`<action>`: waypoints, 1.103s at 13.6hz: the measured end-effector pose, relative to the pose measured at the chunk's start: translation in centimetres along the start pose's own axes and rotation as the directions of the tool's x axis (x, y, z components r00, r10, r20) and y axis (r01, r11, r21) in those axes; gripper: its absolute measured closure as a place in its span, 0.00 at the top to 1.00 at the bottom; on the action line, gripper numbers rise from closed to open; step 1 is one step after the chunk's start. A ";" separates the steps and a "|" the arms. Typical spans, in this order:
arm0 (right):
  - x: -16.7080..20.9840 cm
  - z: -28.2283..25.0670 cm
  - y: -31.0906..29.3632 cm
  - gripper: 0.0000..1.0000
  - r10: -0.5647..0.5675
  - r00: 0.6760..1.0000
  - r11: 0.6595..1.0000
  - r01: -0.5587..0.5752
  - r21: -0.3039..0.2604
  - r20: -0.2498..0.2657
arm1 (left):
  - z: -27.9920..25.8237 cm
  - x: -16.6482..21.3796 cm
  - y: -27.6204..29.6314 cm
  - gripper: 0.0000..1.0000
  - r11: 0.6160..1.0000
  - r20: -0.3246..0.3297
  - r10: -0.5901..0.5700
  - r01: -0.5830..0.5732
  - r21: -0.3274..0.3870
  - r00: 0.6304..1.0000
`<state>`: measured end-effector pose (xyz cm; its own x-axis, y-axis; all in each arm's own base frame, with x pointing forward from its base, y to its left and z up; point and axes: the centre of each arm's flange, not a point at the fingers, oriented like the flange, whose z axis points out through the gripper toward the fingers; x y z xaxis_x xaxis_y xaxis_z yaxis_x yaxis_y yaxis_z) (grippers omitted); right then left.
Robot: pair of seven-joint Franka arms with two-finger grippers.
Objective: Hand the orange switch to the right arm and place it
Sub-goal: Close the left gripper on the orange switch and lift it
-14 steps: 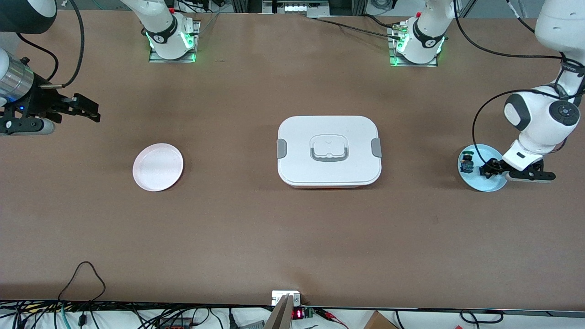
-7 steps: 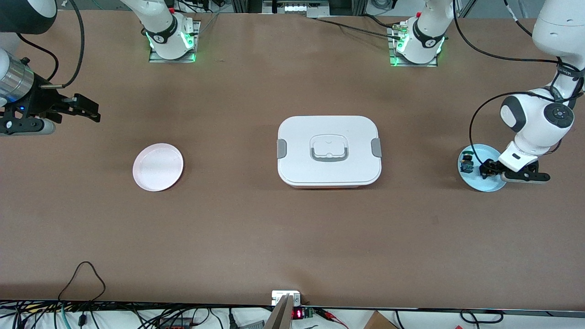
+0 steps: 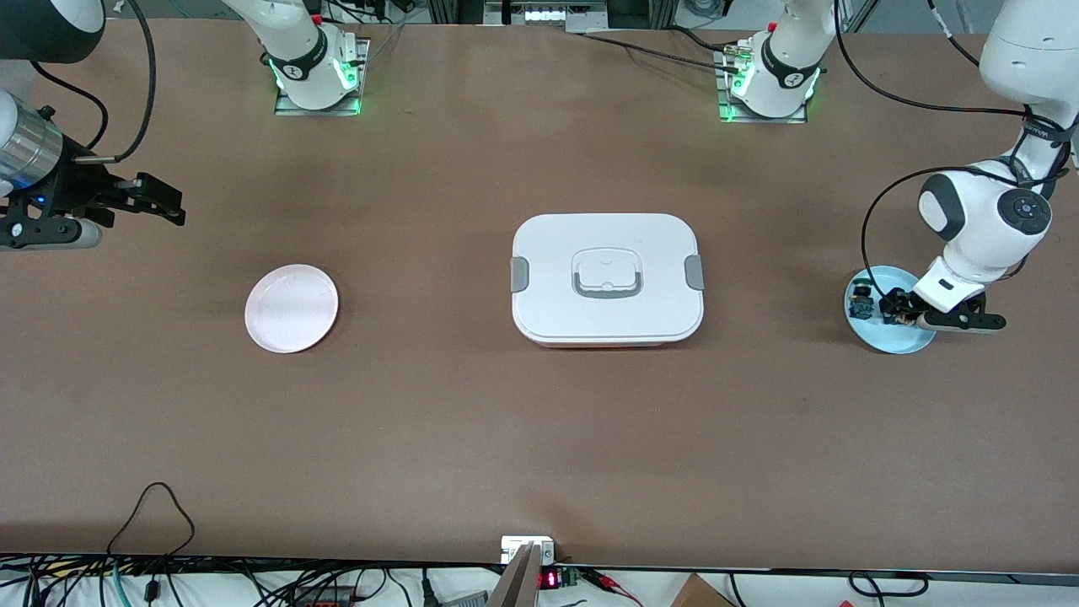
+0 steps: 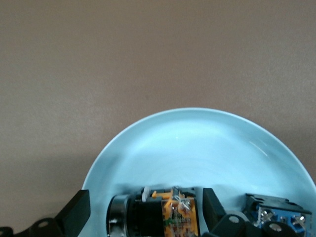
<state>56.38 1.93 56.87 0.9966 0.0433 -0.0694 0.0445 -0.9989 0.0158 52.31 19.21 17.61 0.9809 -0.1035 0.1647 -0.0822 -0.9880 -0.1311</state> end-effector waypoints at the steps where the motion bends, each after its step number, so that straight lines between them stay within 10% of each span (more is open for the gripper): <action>1: 0.0 0.0 0.0 1.00 0.000 1.000 1.000 0.000 0.000 0.000 | 0.1 -0.1 0.0 0.99 1.000 0.003 0.000 0.000 -0.001 1.000; 6: 0.0 0.0 0.0 1.00 0.000 1.000 1.000 0.000 0.000 0.000 | 0.3 -0.6 0.2 0.72 1.000 0.057 0.001 0.000 -0.020 0.998; 15: 0.0 0.0 0.0 1.00 0.000 1.000 1.000 0.000 0.000 0.001 | -5.0 3.9 0.5 0.72 0.997 0.089 0.074 -0.070 -0.043 0.993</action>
<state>56.38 1.93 56.86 0.9966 0.0434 -0.0701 0.0446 -0.9989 0.0158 55.17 17.74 23.10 0.9840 -0.1654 0.0666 -0.1583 -0.9823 -0.1002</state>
